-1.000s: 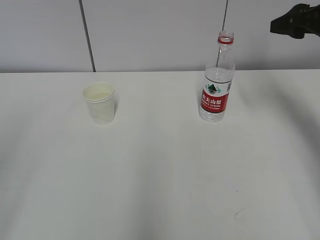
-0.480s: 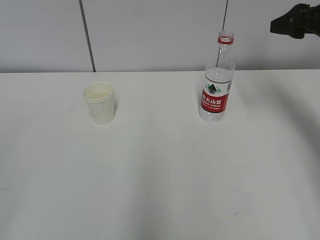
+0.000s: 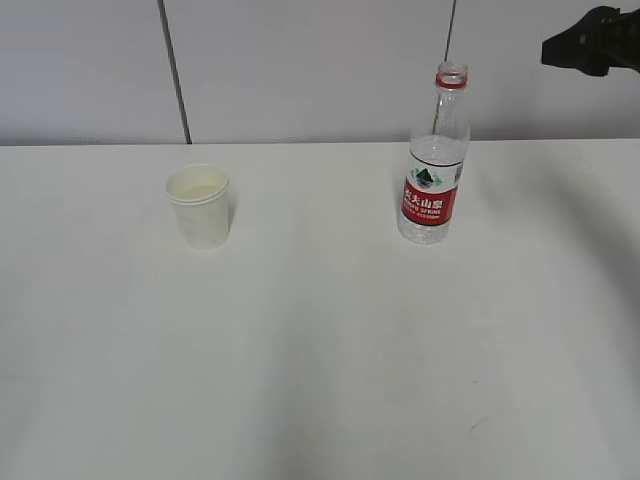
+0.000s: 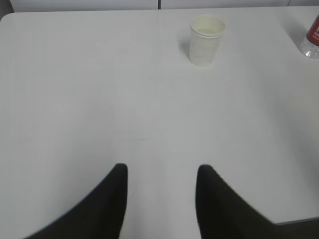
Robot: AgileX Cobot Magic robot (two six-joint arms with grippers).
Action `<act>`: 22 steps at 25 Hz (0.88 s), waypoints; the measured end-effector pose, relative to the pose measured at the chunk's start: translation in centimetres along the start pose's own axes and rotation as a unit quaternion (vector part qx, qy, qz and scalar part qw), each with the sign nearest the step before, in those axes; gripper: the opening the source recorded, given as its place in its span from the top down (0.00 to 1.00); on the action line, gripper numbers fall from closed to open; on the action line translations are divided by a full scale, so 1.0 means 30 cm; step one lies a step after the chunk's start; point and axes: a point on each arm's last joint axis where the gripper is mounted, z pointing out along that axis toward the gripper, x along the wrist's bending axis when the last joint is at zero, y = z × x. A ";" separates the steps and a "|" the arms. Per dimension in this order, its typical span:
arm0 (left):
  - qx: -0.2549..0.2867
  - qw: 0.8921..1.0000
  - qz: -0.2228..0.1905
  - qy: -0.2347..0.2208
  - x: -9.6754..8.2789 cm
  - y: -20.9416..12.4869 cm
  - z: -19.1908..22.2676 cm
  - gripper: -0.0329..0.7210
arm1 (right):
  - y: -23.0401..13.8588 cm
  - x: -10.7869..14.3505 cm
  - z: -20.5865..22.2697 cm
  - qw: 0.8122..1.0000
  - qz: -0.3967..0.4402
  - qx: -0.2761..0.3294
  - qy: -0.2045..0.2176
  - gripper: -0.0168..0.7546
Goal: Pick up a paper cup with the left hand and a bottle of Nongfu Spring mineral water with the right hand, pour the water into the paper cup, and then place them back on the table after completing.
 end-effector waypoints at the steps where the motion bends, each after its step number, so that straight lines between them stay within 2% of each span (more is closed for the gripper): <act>1: 0.000 1.000 0.000 0.000 0.000 0.000 0.000 0.57 | 0.000 -0.002 0.000 1.000 0.000 -0.001 -0.004 0.24; 12: 0.000 1.000 0.000 0.000 0.000 0.000 0.000 0.57 | 0.009 -0.045 -0.003 0.997 0.001 -0.014 -0.074 0.24; 14: 0.000 1.000 0.000 0.000 0.000 0.000 0.000 0.57 | 0.012 -0.061 -0.006 0.995 0.001 -0.020 -0.101 0.24; 18: 0.000 1.000 0.000 0.000 0.000 0.000 0.000 0.57 | 0.018 -0.112 -0.018 0.982 0.005 -0.035 -0.185 0.24; 22: 0.000 1.000 0.000 0.000 0.000 0.000 0.000 0.57 | 0.012 -0.131 -0.017 0.977 0.010 -0.036 -0.209 0.24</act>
